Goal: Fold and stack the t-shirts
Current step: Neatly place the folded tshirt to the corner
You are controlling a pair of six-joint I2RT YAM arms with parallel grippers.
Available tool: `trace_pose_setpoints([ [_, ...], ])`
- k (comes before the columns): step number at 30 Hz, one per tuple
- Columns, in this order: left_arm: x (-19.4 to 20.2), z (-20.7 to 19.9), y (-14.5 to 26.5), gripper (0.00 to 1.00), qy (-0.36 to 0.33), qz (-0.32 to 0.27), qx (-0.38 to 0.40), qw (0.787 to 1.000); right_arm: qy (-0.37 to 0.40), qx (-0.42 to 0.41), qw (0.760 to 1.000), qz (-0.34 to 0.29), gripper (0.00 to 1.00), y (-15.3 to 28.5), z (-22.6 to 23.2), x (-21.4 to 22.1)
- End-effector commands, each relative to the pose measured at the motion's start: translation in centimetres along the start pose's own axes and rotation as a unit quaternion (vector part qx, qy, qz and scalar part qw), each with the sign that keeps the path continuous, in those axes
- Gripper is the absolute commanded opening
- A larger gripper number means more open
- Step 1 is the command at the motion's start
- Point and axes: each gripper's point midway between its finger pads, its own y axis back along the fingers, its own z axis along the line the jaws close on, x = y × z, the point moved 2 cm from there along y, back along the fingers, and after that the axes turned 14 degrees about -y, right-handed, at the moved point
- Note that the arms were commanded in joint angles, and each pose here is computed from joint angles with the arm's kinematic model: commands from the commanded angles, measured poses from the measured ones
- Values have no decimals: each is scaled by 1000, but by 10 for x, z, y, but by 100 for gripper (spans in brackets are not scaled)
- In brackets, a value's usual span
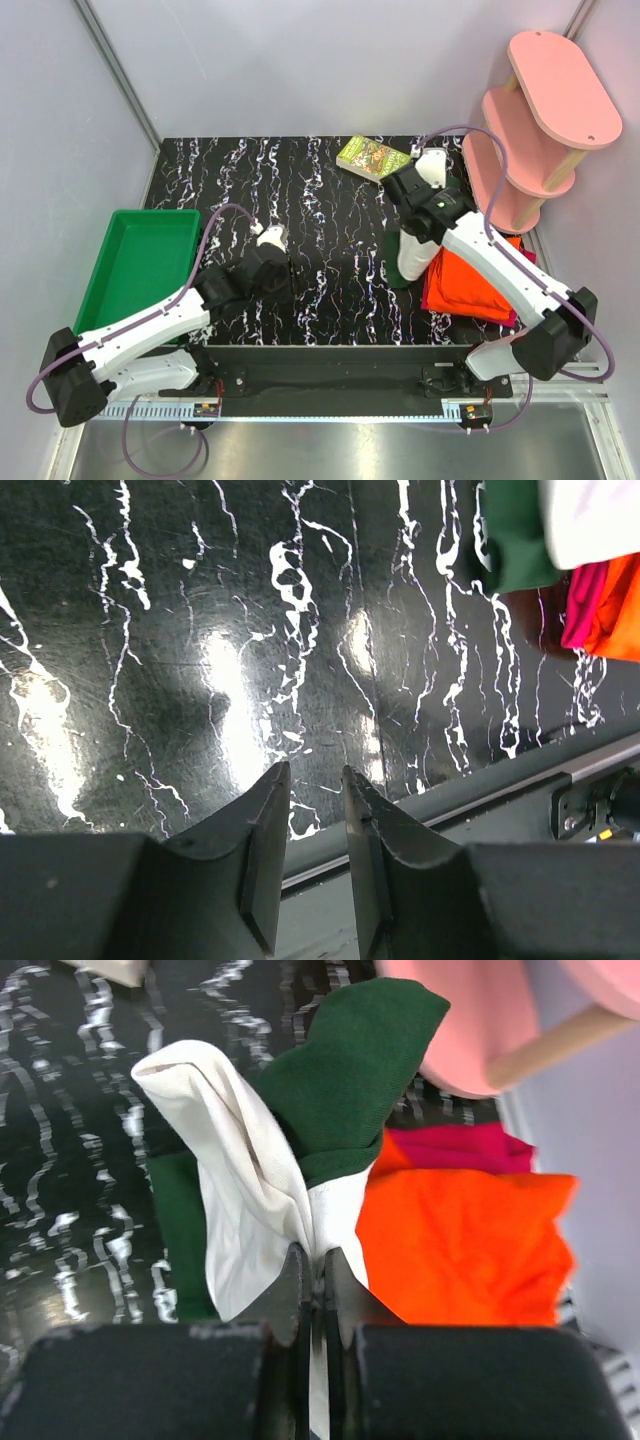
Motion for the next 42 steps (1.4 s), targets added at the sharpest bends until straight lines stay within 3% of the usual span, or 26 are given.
trace_pose_setpoints([
  [1, 2, -7, -2, 33, -20, 4, 23, 1000, -43, 45, 996, -57, 0, 26, -47, -42],
  [12, 5, -16, -11, 33, -40, 19, 44, 998, -59, 77, 993, -70, 0, 58, -85, -61],
  [24, 7, -21, -10, 33, -61, 29, 62, 996, -80, 176, 980, -35, 0, 51, -155, -21],
  [32, 14, -20, -9, 33, -76, 44, 69, 994, -79, 265, 961, 6, 0, 29, -195, 1],
  [42, 25, -9, -2, 33, -95, 54, 62, 992, -133, 272, 948, 95, 0, -25, -190, 49],
])
